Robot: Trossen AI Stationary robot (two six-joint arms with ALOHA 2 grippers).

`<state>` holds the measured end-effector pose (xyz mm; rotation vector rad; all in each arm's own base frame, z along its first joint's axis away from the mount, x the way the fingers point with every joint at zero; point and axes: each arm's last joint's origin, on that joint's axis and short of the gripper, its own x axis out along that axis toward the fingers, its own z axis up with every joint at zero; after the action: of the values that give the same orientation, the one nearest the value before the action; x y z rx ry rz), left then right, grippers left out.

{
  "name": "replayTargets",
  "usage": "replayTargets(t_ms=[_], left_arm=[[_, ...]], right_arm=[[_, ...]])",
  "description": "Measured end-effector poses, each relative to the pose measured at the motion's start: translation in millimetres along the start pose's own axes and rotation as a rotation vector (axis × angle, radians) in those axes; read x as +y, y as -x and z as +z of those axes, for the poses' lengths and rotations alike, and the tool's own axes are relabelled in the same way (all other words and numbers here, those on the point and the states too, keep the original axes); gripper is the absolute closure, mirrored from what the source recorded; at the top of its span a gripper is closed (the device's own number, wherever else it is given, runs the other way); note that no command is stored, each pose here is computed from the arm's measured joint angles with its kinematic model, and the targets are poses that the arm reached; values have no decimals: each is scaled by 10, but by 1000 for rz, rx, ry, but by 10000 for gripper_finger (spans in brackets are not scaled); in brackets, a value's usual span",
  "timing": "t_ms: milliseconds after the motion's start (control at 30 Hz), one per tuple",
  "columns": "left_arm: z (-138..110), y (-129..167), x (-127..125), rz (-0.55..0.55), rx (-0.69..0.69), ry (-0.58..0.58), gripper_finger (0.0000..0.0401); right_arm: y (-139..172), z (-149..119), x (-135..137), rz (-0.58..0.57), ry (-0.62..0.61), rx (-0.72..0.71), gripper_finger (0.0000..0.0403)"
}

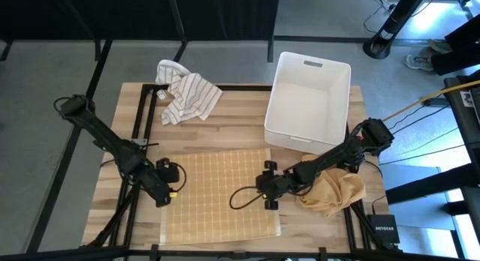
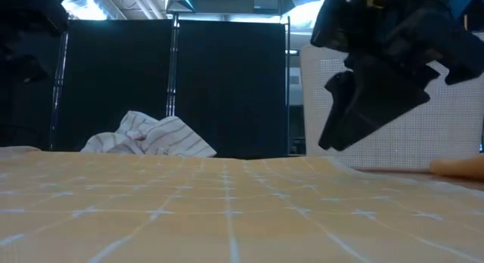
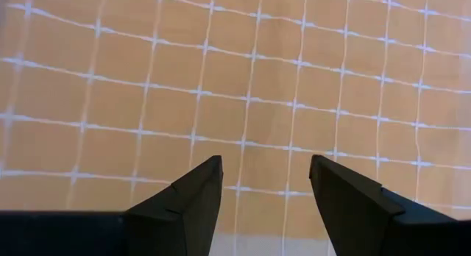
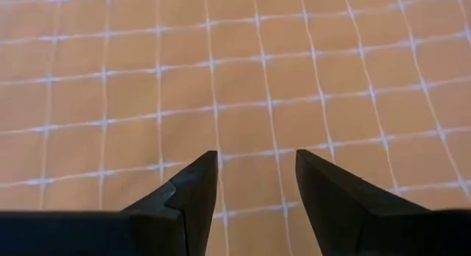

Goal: Fold towel
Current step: Fold the yellow patterned towel

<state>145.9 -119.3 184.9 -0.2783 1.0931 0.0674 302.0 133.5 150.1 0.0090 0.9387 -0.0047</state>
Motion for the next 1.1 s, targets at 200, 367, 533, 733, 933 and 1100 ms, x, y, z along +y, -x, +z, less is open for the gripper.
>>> replayTargets(t_ms=[200,367,533,733,933,1100], left_arm=[[-92,-249,-114,40,72,-127,203],[-164,-430,-145,82,157,-127,203],[-172,-492,-151,105,171,-154,203],[-161,-499,-168,92,156,-135,203],[-168,-498,-162,98,161,-128,203],[-169,-498,-161,98,163,-127,203]], right_arm=[[-16,-45,-21,-29,-27,2,217],[-16,-37,-21,-34,-31,-9,217],[-16,-39,-23,-42,-30,-10,217],[-15,-44,-25,-44,-28,-4,217],[-12,-100,-23,4,-3,75,217],[-4,-167,-41,9,29,153,217]])
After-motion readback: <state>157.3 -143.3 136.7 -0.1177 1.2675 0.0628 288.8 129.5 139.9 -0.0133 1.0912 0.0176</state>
